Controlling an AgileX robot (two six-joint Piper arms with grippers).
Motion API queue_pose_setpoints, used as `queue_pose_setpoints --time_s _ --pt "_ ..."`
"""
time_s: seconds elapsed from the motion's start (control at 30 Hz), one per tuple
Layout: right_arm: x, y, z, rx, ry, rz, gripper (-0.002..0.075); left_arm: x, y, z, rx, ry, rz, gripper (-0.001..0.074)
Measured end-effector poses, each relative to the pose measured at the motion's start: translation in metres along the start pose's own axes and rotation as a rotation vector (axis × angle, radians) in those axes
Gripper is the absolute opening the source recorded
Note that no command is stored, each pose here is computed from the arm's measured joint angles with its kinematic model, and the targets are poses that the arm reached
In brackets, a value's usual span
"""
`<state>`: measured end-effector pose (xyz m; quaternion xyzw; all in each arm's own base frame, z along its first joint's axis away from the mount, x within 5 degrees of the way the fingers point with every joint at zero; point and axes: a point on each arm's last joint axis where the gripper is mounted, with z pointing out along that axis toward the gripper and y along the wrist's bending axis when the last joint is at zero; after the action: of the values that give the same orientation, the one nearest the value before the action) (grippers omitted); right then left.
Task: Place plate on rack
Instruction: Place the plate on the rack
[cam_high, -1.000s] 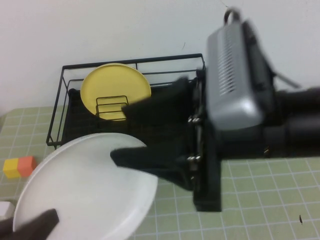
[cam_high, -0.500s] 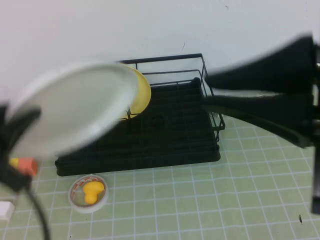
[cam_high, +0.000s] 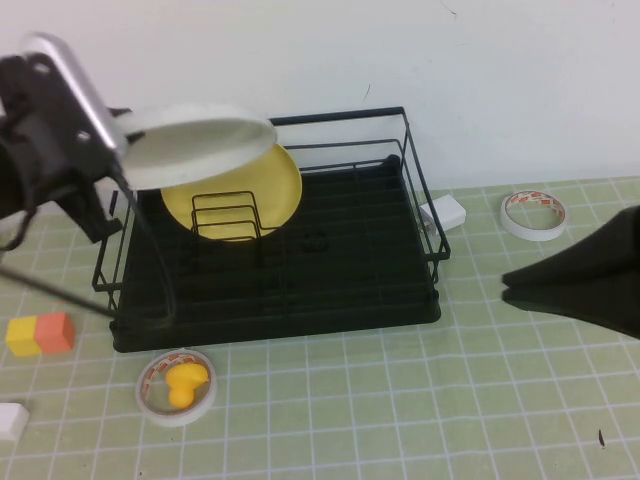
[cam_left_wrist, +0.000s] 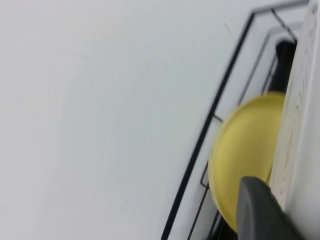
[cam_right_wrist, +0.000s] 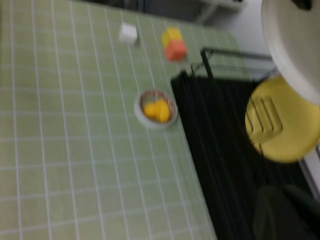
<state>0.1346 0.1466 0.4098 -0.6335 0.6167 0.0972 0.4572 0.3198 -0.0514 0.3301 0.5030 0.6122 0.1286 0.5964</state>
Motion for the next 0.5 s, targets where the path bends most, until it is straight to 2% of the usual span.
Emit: queue_pose_setpoints --time_s 0.17,0.33,0.5 --pt "0.008 -0.001 0.0 0.017 0.089 0.057 -0.0001 0.032 -0.011 0.048 0.076 0.037 0.129 0.0102" --pt "0.017 -0.001 -0.002 0.018 0.191 0.099 -0.0002 0.059 -0.029 0.088 0.162 0.035 0.123 0.0102" --pt "0.026 -0.003 -0.004 0.05 0.288 0.128 -0.0002 0.066 -0.027 0.105 0.166 0.03 0.134 0.0102"
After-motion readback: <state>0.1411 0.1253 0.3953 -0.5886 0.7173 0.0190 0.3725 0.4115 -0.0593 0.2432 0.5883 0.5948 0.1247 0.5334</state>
